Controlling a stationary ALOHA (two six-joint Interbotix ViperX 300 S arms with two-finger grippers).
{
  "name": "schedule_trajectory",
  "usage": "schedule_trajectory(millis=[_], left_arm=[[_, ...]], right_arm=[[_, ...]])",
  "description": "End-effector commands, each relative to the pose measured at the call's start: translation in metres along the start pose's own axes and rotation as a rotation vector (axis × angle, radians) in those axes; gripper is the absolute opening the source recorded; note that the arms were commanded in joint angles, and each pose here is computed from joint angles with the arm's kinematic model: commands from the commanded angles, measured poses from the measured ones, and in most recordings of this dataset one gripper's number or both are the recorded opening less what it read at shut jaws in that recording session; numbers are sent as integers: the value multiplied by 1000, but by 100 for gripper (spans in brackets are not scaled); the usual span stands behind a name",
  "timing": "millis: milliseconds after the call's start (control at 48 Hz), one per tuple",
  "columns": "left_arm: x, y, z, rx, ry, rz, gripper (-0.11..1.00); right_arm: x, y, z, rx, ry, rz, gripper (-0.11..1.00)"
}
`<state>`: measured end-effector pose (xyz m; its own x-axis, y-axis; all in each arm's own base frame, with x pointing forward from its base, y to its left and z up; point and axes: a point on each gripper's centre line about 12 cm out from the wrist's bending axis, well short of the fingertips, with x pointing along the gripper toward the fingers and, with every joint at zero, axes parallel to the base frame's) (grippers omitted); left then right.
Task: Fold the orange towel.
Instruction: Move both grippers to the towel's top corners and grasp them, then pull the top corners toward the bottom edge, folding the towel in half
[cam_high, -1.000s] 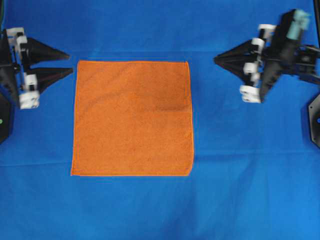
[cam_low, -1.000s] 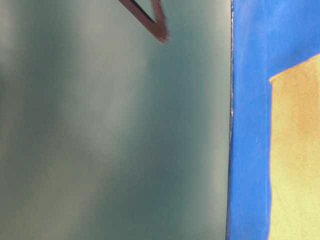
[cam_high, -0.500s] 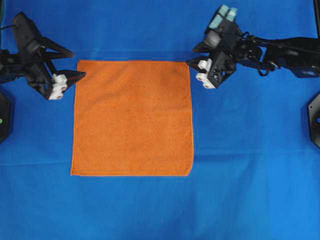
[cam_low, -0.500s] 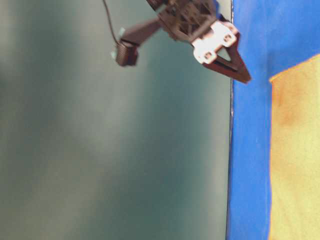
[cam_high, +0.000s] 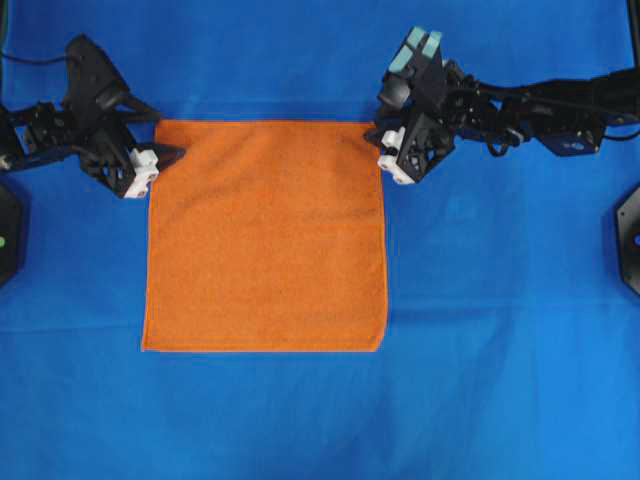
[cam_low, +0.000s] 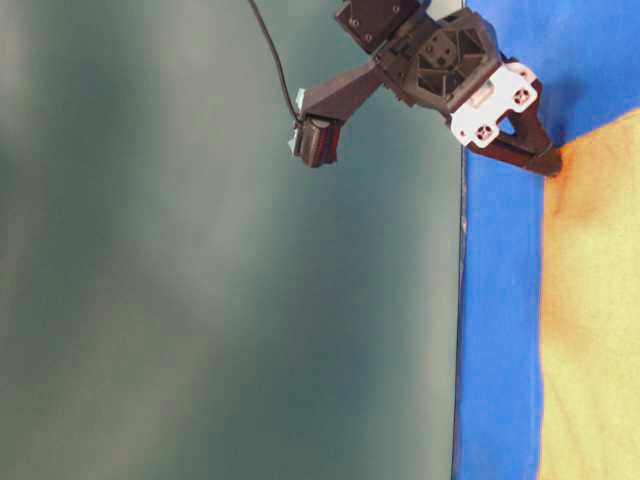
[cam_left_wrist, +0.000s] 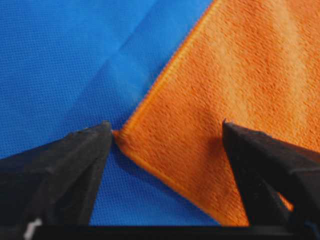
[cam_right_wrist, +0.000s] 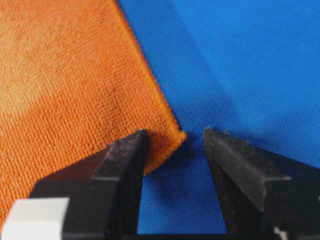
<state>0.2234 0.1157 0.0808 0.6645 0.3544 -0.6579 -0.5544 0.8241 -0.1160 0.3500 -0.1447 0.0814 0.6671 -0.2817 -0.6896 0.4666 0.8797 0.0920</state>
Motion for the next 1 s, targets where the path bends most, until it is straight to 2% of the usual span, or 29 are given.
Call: schedule_trajectory(millis=[0,167,271,479,813,980], left_arm=[[2,2,7,2,-22,5,69],[5,1,4,29,-3,2,22],[7,1,3,36,6,4,2],[4,0,6,37,-2,2,1],[-23,-4,31,40,-70,-13,1],[-33,-7,33,47,-82,-23,1]], right_arm=[[2,0,8,5,-26,1,47],[3,0,7,4,-19,0,3],[3,0,7,4,-17,0,2],[1,0,8,4,-26,2,2],[-28,4,27,10,-97,14,2],[-32,5,27,10,-101,17,2]])
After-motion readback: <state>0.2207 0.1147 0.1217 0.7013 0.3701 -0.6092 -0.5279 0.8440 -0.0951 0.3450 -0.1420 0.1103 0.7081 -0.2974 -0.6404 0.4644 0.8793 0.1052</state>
